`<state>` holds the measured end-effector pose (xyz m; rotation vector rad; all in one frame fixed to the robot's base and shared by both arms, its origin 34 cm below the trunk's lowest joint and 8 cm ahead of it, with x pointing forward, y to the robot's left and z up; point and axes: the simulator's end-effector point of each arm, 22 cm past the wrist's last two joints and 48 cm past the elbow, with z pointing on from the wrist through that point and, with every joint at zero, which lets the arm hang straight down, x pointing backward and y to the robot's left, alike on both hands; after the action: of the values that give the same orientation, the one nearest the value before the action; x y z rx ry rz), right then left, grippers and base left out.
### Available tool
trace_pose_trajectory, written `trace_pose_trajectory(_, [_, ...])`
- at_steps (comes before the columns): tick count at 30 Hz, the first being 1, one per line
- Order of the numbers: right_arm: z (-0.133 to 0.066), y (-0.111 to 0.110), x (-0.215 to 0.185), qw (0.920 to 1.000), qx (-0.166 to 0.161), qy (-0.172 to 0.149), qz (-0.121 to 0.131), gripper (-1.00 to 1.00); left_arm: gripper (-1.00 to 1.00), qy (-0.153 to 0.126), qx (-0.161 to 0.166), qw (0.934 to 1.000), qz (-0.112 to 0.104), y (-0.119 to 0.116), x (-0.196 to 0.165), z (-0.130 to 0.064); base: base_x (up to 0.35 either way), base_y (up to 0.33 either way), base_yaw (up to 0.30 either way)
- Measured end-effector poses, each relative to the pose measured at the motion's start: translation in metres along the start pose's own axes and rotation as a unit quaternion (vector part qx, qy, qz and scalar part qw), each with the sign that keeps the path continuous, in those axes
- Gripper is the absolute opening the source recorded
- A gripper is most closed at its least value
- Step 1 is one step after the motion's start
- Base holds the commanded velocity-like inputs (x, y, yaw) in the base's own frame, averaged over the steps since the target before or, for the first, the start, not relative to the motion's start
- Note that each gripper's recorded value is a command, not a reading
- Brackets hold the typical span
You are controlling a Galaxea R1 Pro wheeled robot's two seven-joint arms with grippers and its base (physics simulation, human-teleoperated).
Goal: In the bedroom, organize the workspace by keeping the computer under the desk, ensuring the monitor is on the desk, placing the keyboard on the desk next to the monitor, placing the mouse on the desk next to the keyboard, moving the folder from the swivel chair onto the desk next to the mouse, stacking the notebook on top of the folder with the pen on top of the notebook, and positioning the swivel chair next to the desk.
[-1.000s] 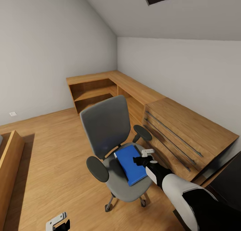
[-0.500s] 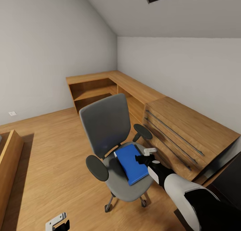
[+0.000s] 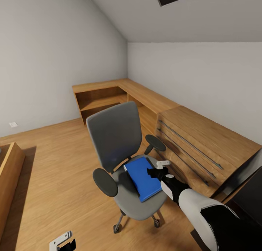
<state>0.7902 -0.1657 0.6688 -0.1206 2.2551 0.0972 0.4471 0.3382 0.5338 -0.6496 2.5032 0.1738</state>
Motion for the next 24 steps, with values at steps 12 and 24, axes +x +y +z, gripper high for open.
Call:
trace_pose_trajectory(12, [0.007, -0.001, 0.002, 0.9999, 0.001, -0.017, 0.000, 1.00, 1.00, -0.008, 0.003, 1.0000, -0.002, -0.001, 0.005, 0.015, 0.000, 0.000, 0.000])
trace_pose_trajectory(24, [0.019, -0.003, 0.000, 0.9996, 0.001, -0.028, 0.003, 1.00, 1.00, -0.009, 0.003, 0.9999, -0.003, 0.000, 0.016, 0.032, 0.000, 0.000, 0.000])
